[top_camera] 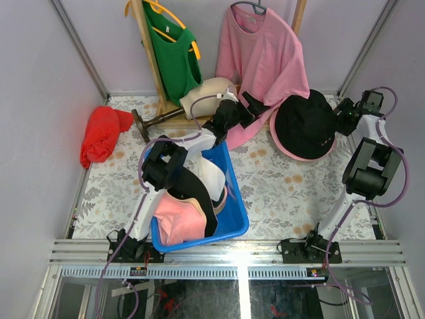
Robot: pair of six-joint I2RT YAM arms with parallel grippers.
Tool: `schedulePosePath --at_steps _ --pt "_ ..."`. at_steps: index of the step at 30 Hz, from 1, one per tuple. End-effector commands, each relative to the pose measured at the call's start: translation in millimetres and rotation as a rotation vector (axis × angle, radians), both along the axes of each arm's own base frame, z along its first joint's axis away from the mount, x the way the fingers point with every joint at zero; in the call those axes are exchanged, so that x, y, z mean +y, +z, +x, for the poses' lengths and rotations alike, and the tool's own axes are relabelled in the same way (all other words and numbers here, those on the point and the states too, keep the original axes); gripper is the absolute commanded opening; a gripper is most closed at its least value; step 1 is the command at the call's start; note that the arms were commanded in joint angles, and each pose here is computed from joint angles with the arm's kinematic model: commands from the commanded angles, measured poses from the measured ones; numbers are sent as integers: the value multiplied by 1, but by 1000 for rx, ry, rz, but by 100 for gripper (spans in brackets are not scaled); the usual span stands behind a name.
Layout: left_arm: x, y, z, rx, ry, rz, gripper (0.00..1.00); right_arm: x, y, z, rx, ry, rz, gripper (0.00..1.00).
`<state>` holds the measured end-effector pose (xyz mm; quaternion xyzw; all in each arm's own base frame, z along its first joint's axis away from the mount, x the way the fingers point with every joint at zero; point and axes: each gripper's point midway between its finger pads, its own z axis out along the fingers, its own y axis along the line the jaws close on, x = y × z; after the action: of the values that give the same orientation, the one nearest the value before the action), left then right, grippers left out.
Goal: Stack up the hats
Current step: Adjust the hat on the hat stand.
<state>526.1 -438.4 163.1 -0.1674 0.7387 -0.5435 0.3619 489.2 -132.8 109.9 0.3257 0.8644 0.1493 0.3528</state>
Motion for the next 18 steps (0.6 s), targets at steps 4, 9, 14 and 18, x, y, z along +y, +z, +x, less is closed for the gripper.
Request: schedulePosePath --at_steps 4,9,14,18 --pt "-14 42 -27 -101 -115 -171 93 21 20 13 -31 111 -32 70" --pt "-12 52 -34 -127 -131 -192 93 29 21 15 -30 139 -45 70" --pt "-11 67 -46 -148 -170 -249 88 42 21 14 -19 181 -67 70" --pt "7 63 -58 -129 -126 -186 86 46 24 15 -25 192 -72 70"
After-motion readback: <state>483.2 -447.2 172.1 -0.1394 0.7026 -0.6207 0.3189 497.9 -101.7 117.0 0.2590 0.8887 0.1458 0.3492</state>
